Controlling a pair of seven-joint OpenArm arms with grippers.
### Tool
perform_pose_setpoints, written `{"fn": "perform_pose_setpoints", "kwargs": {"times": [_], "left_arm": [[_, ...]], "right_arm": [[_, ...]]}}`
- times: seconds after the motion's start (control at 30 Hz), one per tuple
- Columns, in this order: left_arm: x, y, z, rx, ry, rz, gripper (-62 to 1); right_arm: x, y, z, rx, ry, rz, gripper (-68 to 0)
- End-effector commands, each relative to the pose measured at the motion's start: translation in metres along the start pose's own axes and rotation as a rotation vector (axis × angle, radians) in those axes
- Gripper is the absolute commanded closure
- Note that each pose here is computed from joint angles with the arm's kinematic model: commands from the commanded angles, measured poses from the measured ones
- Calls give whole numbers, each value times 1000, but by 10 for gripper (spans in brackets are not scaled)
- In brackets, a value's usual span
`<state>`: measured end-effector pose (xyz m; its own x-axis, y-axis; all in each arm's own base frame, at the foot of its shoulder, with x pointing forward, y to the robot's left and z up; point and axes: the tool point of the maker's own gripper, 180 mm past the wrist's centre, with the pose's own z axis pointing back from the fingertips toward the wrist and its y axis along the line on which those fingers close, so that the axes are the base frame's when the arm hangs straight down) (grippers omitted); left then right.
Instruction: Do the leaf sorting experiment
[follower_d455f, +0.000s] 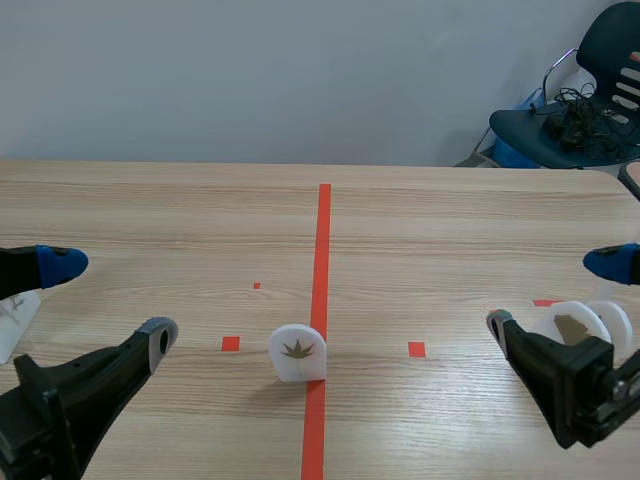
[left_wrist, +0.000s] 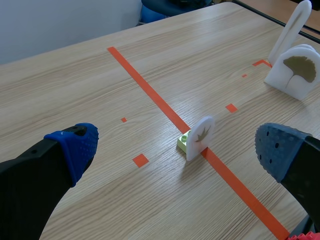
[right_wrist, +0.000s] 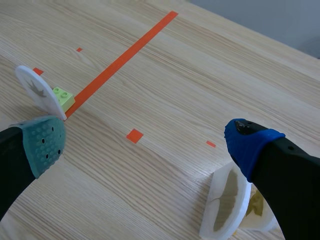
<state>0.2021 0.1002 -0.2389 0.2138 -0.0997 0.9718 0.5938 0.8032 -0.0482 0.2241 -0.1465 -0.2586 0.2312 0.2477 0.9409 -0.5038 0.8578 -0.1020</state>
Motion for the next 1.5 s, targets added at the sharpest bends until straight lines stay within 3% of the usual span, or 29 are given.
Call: {"fn": "perform_pose_setpoints", "kwargs": {"times": [0.0, 0.1, 0.3, 0.47, 0.83, 0.9, 1.03, 1.2, 1.3, 1.47], "left_arm": [[5, -2, -1, -3, -21, 5, -623], [4, -2, -1, -3, -15, 5, -623], [4, -2, -1, -3, -15, 5, -623], [4, -2, -1, -3, -15, 5, -623], [4, -2, -1, -3, -15, 5, -623], [4, -1, -1, -3, -16, 5, -623], [4, -1, -1, -3, -16, 5, -623], [4, -1, -1, -3, -16, 5, -623], [4, -1, -1, -3, -16, 5, -623], [4, -1, -1, -3, -16, 5, -623]], "right_arm": [[14, 1, -5, 22, -32, 23, -679], [19, 12, -17, 68, -37, 34, -679], [22, 61, -45, 227, -65, 56, -679], [1, 98, -78, 306, -47, 55, -679], [-49, 154, -152, 380, 16, 32, -674], [-49, 162, -157, 395, 21, 26, -575], [-49, 165, -158, 397, 22, 26, -311], [-52, 162, -157, 394, 30, 33, -78], [-48, 157, -157, 382, 21, 34, -35], [-19, 134, -142, 331, -33, 64, -35]]}}
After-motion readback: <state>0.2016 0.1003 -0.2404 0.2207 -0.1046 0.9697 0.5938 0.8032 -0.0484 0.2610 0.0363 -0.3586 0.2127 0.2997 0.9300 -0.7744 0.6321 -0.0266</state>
